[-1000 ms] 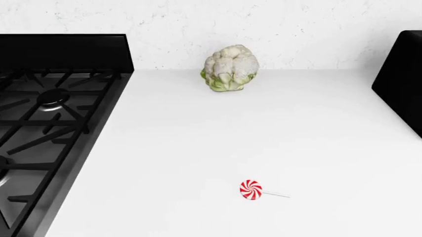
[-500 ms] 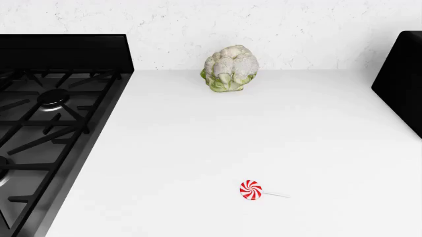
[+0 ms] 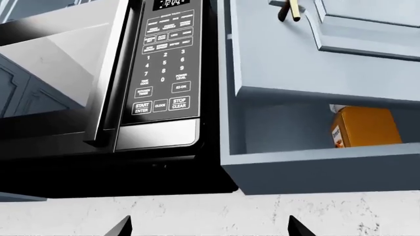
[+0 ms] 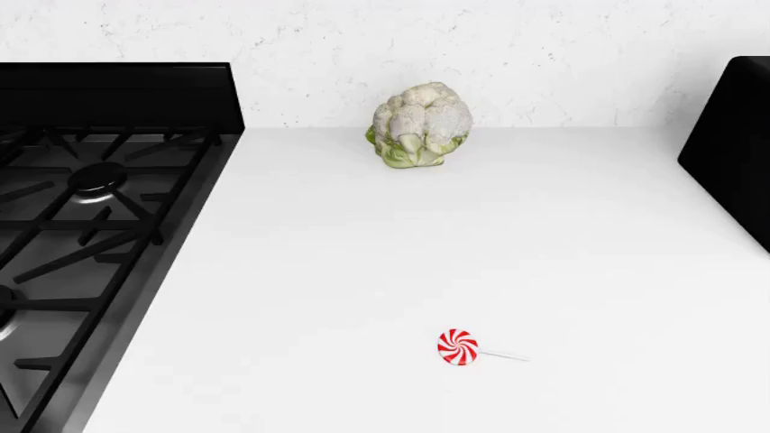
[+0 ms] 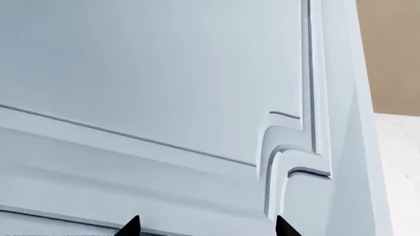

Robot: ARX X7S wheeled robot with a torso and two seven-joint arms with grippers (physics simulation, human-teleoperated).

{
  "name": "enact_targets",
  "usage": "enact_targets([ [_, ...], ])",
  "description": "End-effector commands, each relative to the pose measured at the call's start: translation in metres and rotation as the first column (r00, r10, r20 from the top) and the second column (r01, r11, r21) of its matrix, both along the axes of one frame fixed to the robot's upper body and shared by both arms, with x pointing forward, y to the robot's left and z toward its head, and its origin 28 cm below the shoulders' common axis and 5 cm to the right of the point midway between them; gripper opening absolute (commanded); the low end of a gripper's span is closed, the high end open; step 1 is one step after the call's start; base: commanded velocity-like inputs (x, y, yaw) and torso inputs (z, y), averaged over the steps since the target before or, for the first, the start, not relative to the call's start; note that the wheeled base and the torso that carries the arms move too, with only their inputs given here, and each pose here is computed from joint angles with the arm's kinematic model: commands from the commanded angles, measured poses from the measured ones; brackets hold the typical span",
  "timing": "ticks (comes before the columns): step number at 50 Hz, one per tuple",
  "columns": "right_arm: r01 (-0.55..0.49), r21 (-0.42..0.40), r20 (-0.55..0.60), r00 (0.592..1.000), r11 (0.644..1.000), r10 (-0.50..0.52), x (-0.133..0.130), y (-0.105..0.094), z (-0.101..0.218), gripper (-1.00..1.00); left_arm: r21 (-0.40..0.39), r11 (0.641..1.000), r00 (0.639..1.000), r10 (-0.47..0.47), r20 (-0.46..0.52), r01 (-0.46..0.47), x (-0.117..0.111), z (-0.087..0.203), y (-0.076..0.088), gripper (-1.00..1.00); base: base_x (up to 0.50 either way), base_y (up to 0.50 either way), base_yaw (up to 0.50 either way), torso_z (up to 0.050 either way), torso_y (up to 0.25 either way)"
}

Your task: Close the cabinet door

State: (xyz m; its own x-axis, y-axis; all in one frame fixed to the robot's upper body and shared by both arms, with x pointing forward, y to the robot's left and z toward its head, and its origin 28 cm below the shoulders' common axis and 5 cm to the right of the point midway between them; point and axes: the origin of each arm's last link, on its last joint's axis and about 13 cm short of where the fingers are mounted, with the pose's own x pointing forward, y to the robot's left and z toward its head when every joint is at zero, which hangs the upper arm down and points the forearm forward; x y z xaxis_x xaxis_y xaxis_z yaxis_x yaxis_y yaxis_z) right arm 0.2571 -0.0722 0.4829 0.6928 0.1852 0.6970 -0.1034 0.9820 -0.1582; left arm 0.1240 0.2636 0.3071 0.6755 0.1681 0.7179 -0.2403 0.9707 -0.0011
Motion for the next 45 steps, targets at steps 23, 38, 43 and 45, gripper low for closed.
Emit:
enact_targets([
  [23, 0.022, -0.007, -0.504, 0.863, 1.0, -0.022, 0.088, -0.003, -0.069, 1.0, -0.002, 1.0, 1.0, 0.002, -0.007, -0.002, 0.001, -0.003, 0.0, 1.0, 0.0, 0.0, 0.0, 0.0, 0.0],
  [38, 0.057, -0.024, -0.543, 0.838, 0.998, -0.061, 0.104, -0.006, -0.082, 1.0, 0.001, 1.0, 1.0, 0.002, -0.01, -0.002, 0.001, -0.004, 0.0, 1.0, 0.0, 0.0, 0.0, 0.0, 0.0],
  [43, 0.064, -0.029, -0.553, 0.83, 0.998, -0.069, 0.108, -0.006, -0.086, 1.0, 0.001, 1.0, 1.0, 0.002, -0.011, -0.002, 0.001, -0.004, 0.0, 1.0, 0.0, 0.0, 0.0, 0.0, 0.0],
  [45, 0.067, -0.032, -0.557, 0.827, 0.997, -0.074, 0.109, -0.006, -0.088, 1.0, -0.004, 1.0, 1.0, 0.003, -0.01, -0.003, 0.001, -0.004, 0.0, 1.0, 0.0, 0.0, 0.0, 0.0, 0.0],
])
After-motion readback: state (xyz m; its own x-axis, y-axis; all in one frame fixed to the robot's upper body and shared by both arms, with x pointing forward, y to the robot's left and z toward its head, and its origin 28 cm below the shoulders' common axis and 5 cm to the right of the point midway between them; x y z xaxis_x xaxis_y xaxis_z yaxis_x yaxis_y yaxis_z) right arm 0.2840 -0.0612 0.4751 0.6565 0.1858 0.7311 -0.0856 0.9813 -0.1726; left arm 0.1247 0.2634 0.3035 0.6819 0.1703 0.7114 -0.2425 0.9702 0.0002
